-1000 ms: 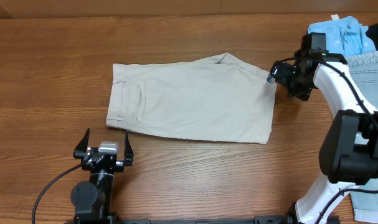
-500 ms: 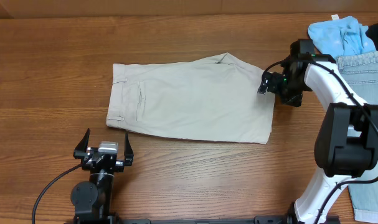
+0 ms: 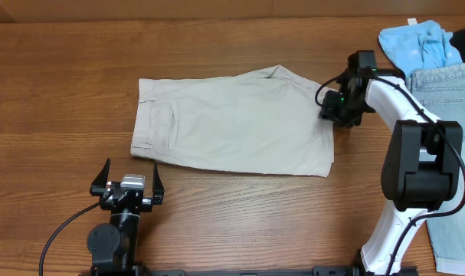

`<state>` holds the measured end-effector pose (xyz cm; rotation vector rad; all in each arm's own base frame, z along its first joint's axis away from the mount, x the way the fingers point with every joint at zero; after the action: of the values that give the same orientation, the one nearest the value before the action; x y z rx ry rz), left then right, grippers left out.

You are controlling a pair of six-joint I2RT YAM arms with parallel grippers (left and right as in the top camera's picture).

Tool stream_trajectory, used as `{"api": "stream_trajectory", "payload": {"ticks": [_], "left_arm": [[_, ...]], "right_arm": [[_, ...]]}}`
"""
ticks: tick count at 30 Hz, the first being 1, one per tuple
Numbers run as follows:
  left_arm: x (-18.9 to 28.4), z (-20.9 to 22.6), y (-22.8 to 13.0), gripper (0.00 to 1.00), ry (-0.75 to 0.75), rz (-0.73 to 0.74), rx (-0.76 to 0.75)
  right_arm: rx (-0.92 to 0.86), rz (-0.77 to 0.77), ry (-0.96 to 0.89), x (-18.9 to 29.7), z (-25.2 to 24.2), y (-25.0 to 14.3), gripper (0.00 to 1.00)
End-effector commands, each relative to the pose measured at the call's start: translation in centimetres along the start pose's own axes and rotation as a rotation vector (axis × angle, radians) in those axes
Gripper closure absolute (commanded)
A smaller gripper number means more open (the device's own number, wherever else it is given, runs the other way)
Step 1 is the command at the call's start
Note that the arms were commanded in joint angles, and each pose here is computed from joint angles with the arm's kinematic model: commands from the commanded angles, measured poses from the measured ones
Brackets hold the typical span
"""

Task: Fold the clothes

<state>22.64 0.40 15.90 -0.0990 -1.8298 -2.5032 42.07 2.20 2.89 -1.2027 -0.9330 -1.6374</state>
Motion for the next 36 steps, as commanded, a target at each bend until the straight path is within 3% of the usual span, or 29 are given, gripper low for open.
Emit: {"api": "stream_trajectory", "payload": {"ticks": [1, 2, 11, 12, 13, 15, 16, 23, 32, 36], "left_arm": [[0.0, -0.2, -0.1, 0.0, -0.007, 0.001, -0.012], [0.0, -0.2, -0.1, 0.0, -0.007, 0.001, -0.012], [0.0, -0.2, -0.1, 0.0, -0.007, 0.001, -0.012], [0.0, -0.2, -0.1, 0.0, -0.007, 0.001, -0.012], [0.0, -0.2, -0.1, 0.0, -0.007, 0.001, -0.012], [0.0, -0.2, -0.1, 0.0, -0.006, 0.001, -0.012], [0.0, -0.2, -0.1, 0.0, -0.007, 0.001, -0.012], [0.0, -0.2, -0.1, 0.0, -0.007, 0.001, -0.012], [0.0, -0.2, -0.1, 0.0, -0.007, 0.001, -0.012], [0.0, -0.2, -0.1, 0.0, -0.007, 0.001, -0.012]], "right_arm": [[0.012, -0.047, 0.02, 0.1, 0.6, 1.2, 0.88], [0.02, -0.079, 0.031, 0.1, 0.9, 2.0, 0.96], [0.037, -0.264, -0.046, 3.1, 1.0, 6.7, 0.96], [0.038, -0.267, -0.047, 3.4, 1.1, 6.9, 0.91], [0.038, -0.268, -0.046, 3.6, 1.2, 7.0, 0.8], [0.038, -0.263, -0.049, 3.8, 1.2, 6.9, 0.17], [0.037, -0.258, -0.05, 3.7, 1.2, 6.8, 0.0], [0.002, -0.244, -0.078, 6.5, 0.6, 7.1, 0.0], [-0.175, -0.507, -0.305, 18.4, -6.5, 13.1, 0.0], [-0.272, -0.569, -0.352, 21.2, -11.2, 14.1, 0.0]]}}
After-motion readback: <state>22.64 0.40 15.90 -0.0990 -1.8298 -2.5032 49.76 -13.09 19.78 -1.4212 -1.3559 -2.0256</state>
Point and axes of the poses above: each gripper's point midway between its finger pads, its own x axis back along the fingers, its own z axis along the line the jaws close on, y = z × x, the point moved 2 cm from there along x, back along the fingers, and after that the axes turned 4 degrees about -x, right-handed, at the moved point
